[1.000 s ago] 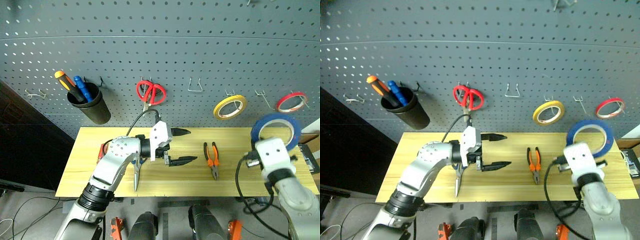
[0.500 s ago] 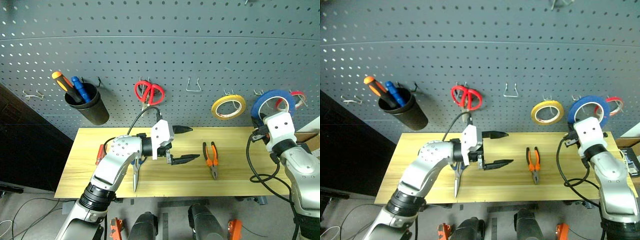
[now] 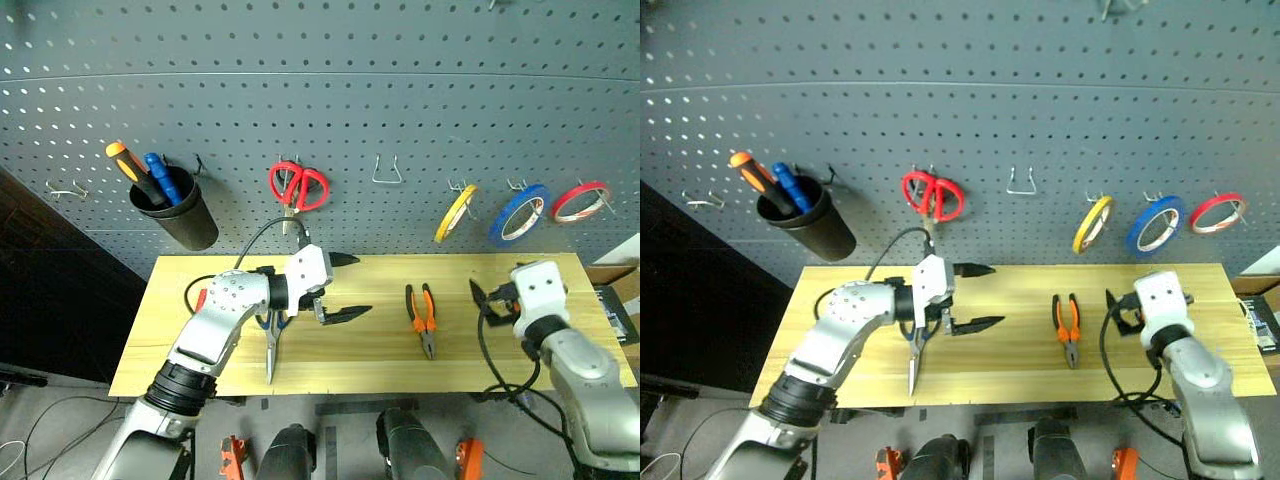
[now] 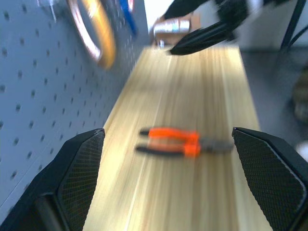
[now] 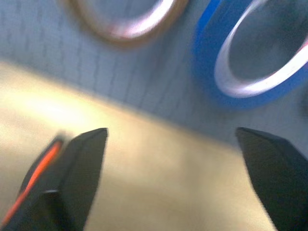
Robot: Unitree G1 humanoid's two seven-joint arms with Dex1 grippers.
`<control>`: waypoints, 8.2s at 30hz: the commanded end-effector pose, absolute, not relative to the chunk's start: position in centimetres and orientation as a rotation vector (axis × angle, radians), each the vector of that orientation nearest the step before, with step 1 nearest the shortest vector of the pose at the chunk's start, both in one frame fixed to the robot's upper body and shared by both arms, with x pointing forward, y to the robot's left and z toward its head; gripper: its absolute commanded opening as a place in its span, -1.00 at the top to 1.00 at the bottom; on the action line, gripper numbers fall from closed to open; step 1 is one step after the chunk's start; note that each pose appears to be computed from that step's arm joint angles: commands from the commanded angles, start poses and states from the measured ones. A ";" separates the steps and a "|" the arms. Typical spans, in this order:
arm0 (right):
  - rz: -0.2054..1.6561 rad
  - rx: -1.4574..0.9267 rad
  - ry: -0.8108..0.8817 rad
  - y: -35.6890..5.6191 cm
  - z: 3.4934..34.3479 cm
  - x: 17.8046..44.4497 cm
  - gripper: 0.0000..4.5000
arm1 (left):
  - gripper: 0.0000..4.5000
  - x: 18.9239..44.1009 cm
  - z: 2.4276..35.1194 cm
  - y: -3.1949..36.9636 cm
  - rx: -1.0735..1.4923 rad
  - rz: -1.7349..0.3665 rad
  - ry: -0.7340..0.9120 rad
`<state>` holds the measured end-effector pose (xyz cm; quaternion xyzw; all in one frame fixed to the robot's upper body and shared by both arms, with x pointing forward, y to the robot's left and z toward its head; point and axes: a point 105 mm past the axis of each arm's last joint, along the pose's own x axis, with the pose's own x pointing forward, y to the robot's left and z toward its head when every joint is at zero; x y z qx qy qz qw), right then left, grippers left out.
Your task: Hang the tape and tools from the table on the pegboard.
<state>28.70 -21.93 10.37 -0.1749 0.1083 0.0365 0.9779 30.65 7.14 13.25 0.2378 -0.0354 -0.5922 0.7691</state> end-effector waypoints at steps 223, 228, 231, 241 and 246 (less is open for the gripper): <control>0.873 -0.449 -0.117 -8.5 18.8 24.7 -1.00 | 0.57 32.1 17.4 14.7 0.598 -0.591 -0.433; 0.878 -0.448 -0.140 -8.2 19.3 24.8 -1.00 | 0.58 32.7 16.8 13.7 0.599 -0.638 -0.431; 0.877 -0.448 -0.154 -8.1 19.7 24.9 -1.00 | 0.58 33.1 16.7 13.5 0.600 -0.635 -0.435; 0.885 -0.387 -0.236 -7.1 21.6 25.1 -1.00 | 0.04 34.2 15.3 13.9 0.545 -0.579 -0.324; 0.940 -0.376 -0.257 -6.0 22.2 25.0 -1.00 | -0.63 33.4 12.7 14.8 0.523 -0.556 -0.181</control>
